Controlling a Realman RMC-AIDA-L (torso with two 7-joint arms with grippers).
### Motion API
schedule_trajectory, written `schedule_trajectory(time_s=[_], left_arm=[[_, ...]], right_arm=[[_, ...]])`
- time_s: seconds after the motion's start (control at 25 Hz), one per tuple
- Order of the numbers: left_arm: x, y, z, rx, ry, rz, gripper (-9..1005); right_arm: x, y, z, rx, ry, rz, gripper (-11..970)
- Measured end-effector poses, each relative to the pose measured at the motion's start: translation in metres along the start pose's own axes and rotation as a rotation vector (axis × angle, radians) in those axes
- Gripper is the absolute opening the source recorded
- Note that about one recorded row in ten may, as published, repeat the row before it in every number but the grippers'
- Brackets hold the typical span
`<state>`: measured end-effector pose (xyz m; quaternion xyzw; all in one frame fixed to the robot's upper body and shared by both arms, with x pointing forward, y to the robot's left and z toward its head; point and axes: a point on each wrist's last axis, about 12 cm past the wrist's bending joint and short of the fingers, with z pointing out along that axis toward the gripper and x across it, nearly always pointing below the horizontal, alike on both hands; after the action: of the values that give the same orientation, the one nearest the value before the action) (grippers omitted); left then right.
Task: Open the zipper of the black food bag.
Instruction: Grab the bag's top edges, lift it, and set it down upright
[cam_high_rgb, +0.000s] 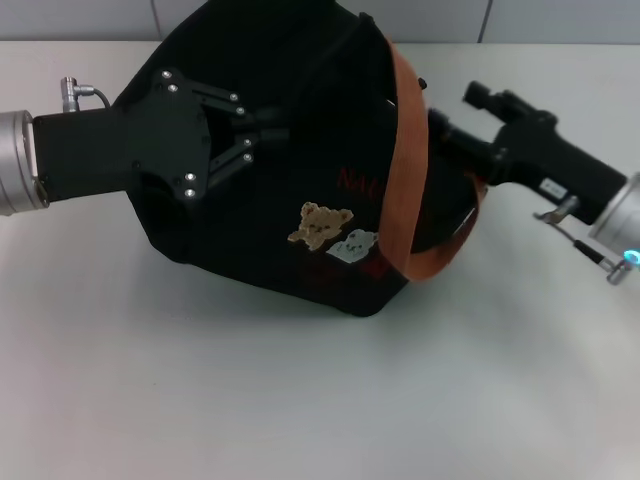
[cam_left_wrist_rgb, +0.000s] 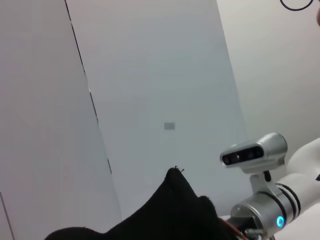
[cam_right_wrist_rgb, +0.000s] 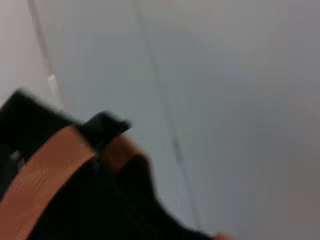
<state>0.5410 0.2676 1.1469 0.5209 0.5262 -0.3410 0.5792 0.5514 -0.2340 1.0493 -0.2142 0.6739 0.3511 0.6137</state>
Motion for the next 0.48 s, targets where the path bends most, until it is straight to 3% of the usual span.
schedule_trajectory(time_s=[0.28, 0.32, 0.48], left_arm=[[-0.002, 0.003, -0.002, -0.026, -0.013, 0.005, 92], [-0.003, 0.004, -0.001, -0.034, -0.022, 0.009, 91], [-0.005, 0.006, 0.001, -0.034, -0.031, 0.015, 91]], right_arm=[[0.015, 0.024, 0.005, -0.166, 0.107, -0.007, 779], [0.021, 0.035, 0.004, -0.210, 0.111, 0.013, 779], [0.025, 0.048, 0.002, -0.262, 0.090, 0.026, 778]])
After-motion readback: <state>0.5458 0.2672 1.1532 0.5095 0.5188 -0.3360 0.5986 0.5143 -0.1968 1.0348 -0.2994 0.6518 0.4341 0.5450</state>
